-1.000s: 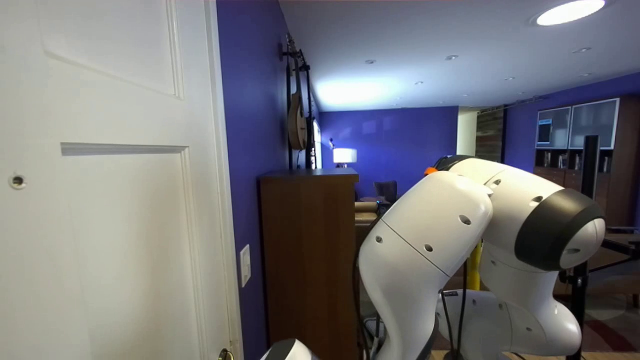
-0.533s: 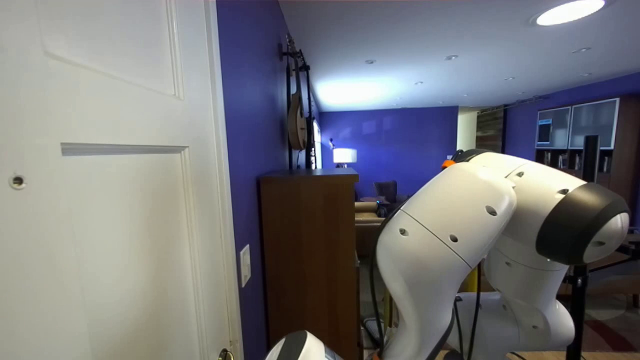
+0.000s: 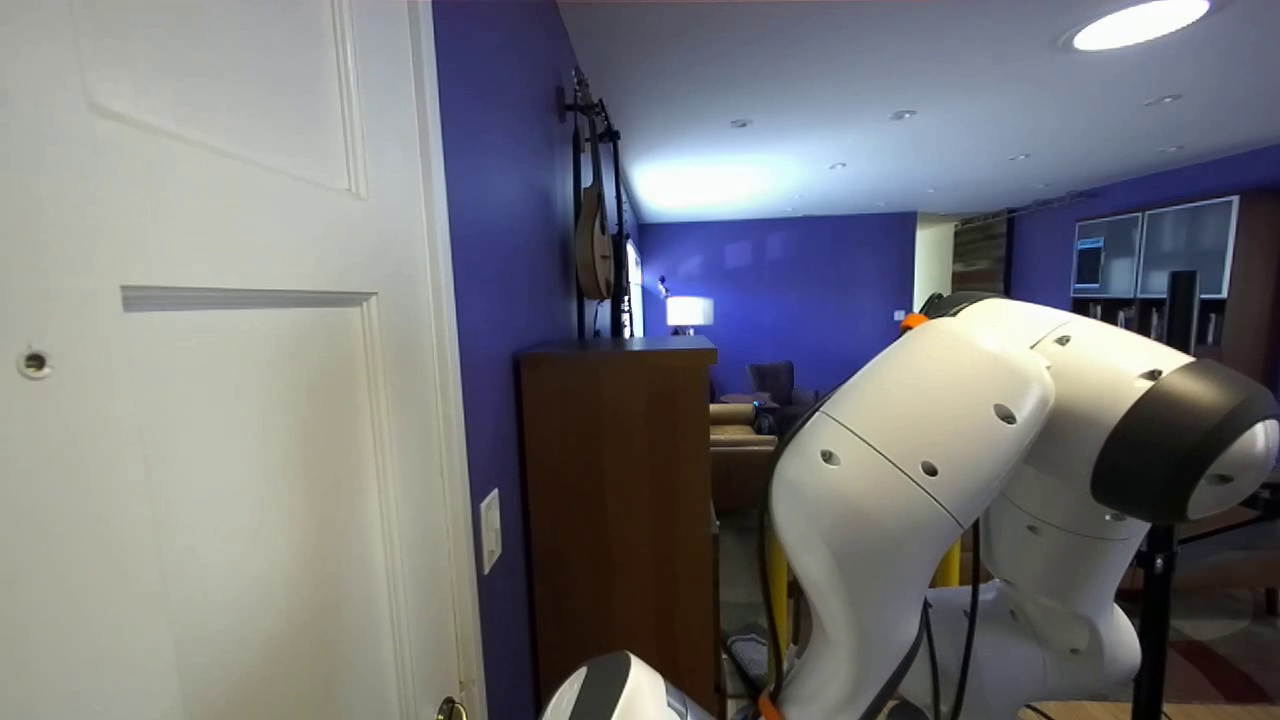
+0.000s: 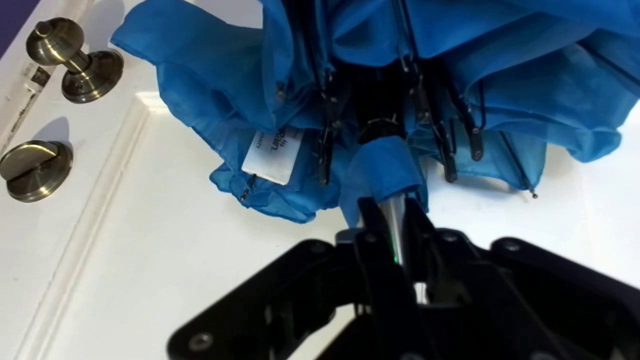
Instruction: Remove the blue umbrella from the door and put it on top of the cabinet on the right
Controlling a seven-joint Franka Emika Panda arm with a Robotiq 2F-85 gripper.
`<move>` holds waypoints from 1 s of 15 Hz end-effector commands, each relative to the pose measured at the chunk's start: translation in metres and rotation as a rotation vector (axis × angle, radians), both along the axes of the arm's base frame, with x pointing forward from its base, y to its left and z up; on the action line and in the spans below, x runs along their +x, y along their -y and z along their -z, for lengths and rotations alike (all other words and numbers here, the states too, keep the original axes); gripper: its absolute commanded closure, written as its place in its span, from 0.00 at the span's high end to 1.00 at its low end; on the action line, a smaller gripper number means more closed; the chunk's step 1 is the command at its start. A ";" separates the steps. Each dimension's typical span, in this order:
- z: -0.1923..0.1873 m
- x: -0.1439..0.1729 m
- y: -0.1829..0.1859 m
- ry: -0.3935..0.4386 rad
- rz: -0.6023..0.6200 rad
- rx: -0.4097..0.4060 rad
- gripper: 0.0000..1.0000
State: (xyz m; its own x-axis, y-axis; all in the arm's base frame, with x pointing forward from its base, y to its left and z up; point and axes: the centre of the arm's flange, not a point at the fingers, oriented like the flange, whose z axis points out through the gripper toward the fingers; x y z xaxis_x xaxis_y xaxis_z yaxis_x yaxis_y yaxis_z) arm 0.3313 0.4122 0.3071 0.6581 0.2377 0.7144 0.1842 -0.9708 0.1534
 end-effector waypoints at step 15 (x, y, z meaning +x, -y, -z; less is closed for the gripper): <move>-0.039 -0.012 0.087 0.156 0.315 0.050 0.04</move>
State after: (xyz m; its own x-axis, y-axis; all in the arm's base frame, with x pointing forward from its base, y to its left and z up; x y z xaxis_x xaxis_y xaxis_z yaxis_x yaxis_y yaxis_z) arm 0.3401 0.3566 0.3334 0.6087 0.0514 0.7917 -0.0977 -0.9855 0.1391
